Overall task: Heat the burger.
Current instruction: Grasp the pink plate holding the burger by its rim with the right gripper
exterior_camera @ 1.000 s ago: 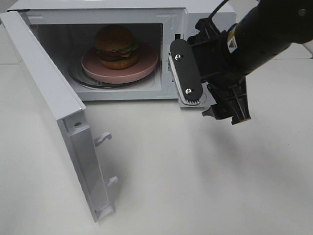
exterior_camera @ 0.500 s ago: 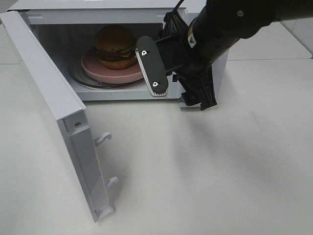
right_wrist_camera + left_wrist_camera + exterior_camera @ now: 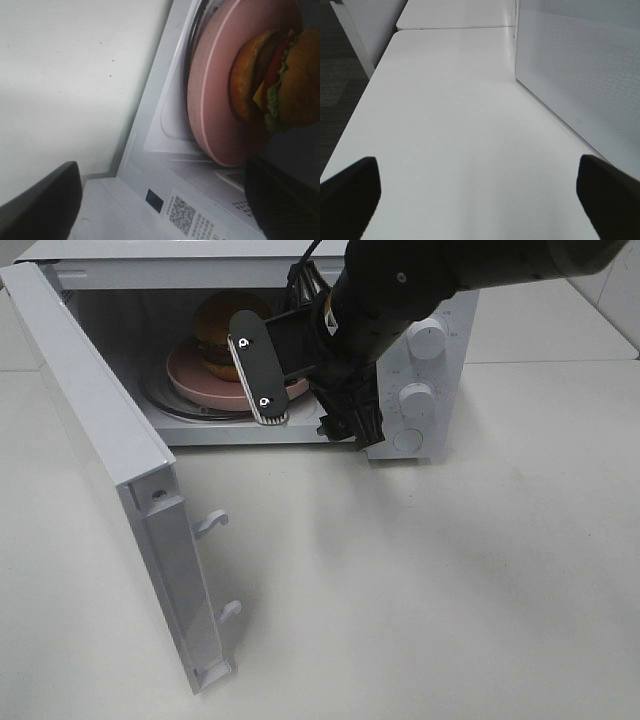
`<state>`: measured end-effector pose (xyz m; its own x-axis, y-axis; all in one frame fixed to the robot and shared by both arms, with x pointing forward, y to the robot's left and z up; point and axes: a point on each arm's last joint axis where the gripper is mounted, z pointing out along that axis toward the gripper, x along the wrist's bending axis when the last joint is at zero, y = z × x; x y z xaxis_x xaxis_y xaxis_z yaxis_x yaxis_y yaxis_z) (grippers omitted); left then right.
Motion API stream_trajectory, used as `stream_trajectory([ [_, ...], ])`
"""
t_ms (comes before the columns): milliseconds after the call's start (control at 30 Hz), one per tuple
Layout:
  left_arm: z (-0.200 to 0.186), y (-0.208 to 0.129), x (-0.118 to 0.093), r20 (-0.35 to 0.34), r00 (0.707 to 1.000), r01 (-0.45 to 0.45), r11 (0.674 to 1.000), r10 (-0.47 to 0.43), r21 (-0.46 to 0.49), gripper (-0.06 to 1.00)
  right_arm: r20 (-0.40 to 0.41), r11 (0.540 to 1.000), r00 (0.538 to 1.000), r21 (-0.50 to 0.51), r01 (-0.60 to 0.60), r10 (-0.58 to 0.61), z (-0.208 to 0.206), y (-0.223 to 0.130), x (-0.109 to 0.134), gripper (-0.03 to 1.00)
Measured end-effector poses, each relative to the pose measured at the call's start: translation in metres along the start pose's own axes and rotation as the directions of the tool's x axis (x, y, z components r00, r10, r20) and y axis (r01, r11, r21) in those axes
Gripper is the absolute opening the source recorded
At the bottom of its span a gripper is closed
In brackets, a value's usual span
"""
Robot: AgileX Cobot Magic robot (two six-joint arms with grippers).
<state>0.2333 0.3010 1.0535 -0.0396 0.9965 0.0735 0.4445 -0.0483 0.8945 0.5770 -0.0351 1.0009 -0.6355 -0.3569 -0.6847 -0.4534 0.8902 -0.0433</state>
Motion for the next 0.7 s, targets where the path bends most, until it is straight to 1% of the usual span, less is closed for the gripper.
stream_trajectory([
  [100,0.0,0.0,0.0,0.0,1.0,0.0,1.0,0.0,0.0,0.99,0.001,1.0,1.0,0.0,0.0,0.0,0.005,0.001,-0.002,0.85],
  [167,0.0,0.0,0.0,0.0,1.0,0.0,1.0,0.0,0.0,0.99,-0.007,1.0,1.0,0.001,-0.002,0.002,0.016,0.004,-0.003,0.85],
  [433,0.0,0.0,0.0,0.0,1.0,0.0,1.0,0.0,0.0,0.99,-0.006,1.0,1.0,0.001,-0.026,0.026,0.04,0.009,-0.009,0.85],
  [700,0.0,0.0,0.0,0.0,1.0,0.0,1.0,0.0,0.0,0.99,-0.014,0.999,0.999,0.004,-0.032,0.032,0.058,0.011,-0.009,0.83],
])
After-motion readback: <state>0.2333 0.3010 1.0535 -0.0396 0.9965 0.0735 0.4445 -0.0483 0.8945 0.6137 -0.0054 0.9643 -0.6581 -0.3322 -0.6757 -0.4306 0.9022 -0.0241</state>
